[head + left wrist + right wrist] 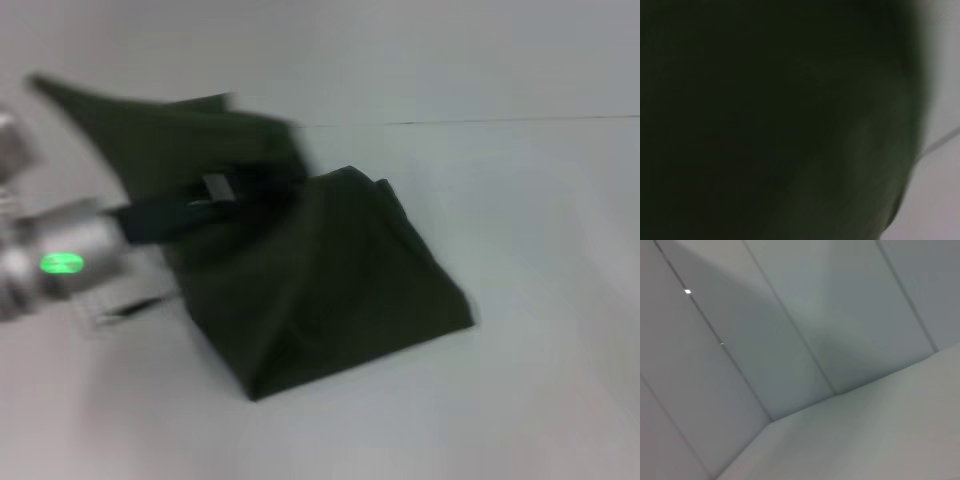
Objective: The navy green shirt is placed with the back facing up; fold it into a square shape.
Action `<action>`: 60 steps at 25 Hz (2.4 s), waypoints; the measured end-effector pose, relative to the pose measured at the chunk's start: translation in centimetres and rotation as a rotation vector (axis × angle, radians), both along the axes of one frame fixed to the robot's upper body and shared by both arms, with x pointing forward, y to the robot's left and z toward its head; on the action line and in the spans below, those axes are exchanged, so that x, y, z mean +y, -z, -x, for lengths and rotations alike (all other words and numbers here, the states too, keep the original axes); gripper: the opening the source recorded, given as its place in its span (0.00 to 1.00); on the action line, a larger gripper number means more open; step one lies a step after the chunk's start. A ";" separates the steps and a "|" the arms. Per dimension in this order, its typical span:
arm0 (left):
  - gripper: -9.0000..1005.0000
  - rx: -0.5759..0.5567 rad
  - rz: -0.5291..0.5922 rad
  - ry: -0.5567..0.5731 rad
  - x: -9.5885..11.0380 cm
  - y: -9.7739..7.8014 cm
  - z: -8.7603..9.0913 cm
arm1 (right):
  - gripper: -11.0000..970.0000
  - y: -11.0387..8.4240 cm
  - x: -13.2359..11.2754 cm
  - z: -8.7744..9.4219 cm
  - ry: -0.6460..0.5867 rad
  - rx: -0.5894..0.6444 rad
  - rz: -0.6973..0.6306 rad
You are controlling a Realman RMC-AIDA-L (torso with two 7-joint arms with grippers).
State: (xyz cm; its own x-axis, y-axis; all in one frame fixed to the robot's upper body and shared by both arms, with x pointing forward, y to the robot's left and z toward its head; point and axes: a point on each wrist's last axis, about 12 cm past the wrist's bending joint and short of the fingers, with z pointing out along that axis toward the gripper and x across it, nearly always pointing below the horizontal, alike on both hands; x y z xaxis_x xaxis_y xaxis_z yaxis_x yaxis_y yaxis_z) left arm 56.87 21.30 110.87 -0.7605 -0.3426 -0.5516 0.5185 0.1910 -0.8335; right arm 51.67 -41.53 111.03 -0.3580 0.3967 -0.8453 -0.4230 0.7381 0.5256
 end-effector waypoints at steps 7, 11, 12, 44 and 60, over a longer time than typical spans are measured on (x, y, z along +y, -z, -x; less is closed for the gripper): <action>0.08 0.054 -0.097 -0.038 -11.4 3.1 -1.6 | 0.94 -1.3 -3.9 1.7 0.104 -0.043 0.062; 0.10 0.088 -0.142 -0.127 -13.7 4.6 -0.6 | 0.94 -1.5 -3.9 1.7 0.105 -0.059 0.088; 0.10 0.083 -0.140 -0.133 -13.8 4.8 -0.3 | 0.94 -1.5 -3.8 1.6 0.100 -0.059 0.094; 0.96 0.064 -0.179 -0.401 5.3 5.0 0.3 | 0.94 -0.6 1.8 -3.0 -0.081 0.198 -0.020; 0.96 0.242 -0.416 -0.394 7.7 6.5 0.8 | 0.94 -0.1 3.3 -4.3 -0.071 0.257 -0.078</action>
